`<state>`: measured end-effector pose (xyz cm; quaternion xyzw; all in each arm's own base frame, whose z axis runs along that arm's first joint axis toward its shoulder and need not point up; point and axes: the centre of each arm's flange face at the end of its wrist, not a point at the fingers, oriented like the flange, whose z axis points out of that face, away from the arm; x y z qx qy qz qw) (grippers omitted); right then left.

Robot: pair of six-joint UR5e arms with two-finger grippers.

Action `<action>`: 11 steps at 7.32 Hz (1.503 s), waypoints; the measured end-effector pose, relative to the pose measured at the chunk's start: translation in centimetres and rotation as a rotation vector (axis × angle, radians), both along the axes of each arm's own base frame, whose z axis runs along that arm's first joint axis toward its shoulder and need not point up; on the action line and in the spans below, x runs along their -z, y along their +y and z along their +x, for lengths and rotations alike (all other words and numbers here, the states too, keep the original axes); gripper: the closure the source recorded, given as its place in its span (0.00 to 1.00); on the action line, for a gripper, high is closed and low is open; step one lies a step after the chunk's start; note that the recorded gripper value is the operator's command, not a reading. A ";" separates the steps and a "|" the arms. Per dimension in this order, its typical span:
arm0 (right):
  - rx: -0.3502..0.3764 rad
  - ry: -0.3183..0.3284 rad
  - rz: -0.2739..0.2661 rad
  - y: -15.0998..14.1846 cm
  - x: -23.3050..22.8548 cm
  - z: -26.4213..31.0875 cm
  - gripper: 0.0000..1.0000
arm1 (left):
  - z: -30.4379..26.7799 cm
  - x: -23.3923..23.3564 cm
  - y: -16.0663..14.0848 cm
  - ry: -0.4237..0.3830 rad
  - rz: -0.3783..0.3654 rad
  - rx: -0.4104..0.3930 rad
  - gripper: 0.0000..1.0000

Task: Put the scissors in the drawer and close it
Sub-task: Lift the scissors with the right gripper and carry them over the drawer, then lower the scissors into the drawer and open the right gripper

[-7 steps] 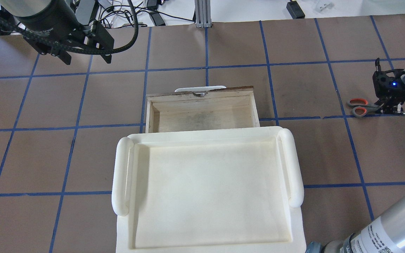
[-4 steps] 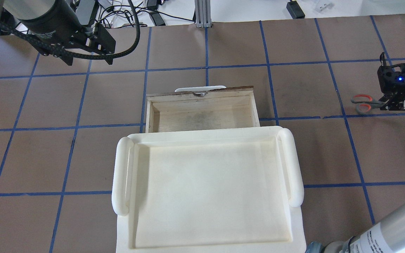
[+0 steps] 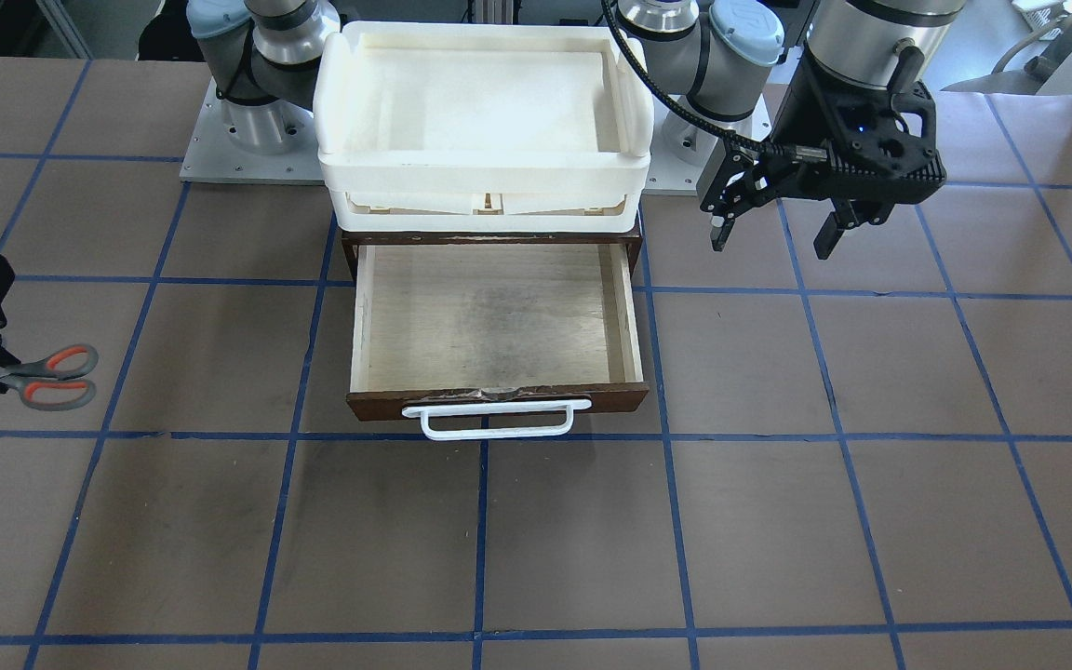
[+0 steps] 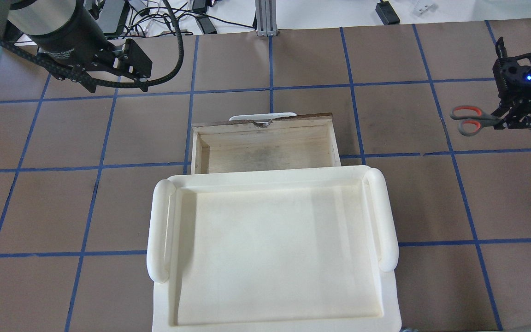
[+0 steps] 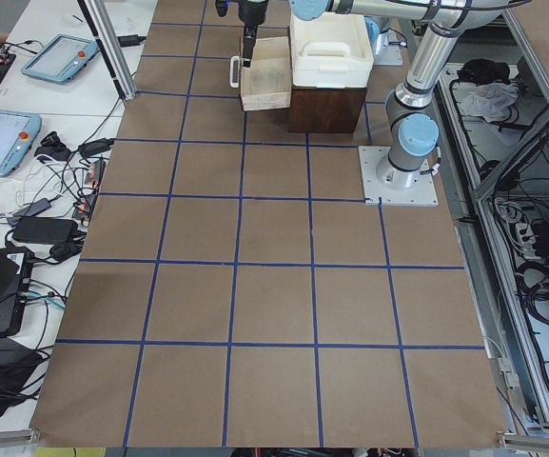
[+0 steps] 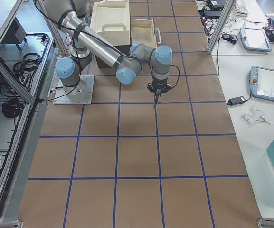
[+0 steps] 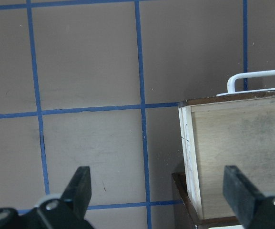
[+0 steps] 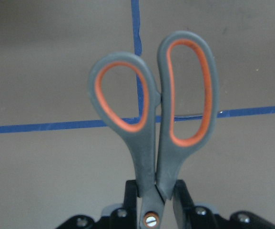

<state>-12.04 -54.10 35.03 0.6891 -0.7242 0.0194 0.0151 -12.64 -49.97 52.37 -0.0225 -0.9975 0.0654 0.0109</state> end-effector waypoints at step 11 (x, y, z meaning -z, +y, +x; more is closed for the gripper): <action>-0.034 -0.048 -0.069 7.3 -5.9 36.0 0.92 | 0.3 1.7 0.3 -0.009 0.021 0.045 0.00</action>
